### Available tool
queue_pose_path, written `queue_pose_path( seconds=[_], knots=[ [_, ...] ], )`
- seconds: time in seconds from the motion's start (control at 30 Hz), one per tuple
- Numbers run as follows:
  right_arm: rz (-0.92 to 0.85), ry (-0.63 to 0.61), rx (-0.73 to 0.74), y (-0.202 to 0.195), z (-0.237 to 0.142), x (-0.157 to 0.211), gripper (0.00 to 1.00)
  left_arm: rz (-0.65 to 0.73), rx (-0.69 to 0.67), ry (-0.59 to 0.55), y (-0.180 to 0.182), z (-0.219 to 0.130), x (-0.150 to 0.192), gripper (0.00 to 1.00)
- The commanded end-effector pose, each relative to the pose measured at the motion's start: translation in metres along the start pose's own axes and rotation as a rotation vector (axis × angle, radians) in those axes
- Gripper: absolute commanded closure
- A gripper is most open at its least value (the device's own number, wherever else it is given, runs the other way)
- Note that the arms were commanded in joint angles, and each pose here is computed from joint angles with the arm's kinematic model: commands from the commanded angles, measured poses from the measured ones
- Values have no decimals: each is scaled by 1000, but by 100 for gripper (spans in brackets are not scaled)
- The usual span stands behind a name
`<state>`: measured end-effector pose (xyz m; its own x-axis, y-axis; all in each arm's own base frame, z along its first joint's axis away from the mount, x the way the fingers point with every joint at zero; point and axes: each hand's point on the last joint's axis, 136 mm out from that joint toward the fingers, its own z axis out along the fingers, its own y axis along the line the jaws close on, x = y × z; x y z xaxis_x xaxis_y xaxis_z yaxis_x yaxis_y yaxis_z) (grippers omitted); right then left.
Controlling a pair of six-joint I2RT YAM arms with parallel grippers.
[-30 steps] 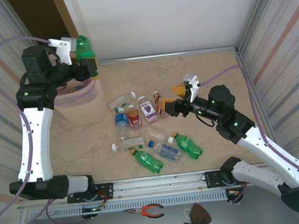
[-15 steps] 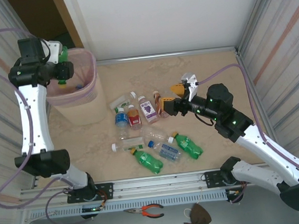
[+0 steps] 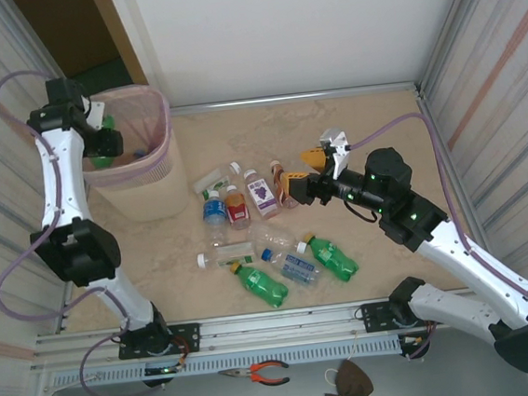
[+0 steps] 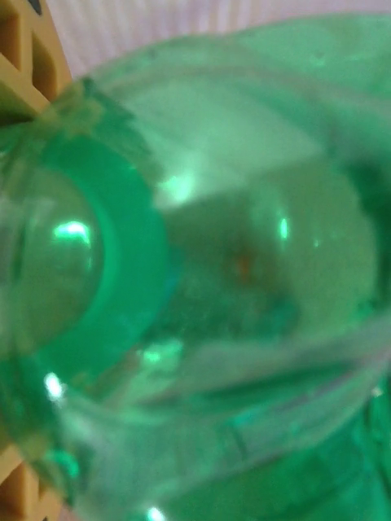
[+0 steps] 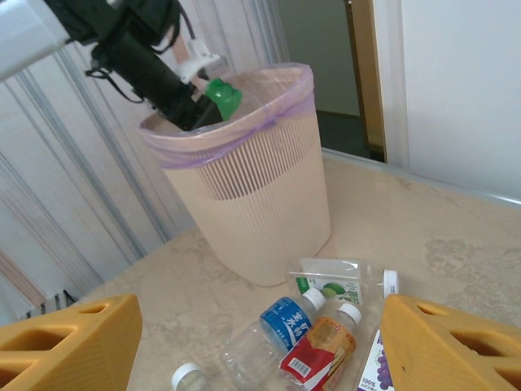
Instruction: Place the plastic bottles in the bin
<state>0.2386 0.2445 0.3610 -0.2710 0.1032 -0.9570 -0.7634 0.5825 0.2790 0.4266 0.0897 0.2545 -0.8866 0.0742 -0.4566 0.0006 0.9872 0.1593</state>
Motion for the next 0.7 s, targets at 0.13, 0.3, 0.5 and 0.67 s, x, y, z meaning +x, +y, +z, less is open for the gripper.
queue_pose_path(
  seconds=[0.13, 0.3, 0.5, 0.67],
  knots=[
    [9, -17, -12, 5, -5, -5, 24, -4, 86, 154, -15, 51, 25, 35],
    [4, -18, -7, 5, -7, -5, 24, -11, 115, 228, -21, 78, 36, 32],
    [1, -15, -5, 5, -8, -5, 24, -28, 142, 239, -27, 89, 39, 25],
    [4, -19, -3, 5, -9, -6, 24, -40, 137, 195, -26, 82, 32, 19]
  ],
)
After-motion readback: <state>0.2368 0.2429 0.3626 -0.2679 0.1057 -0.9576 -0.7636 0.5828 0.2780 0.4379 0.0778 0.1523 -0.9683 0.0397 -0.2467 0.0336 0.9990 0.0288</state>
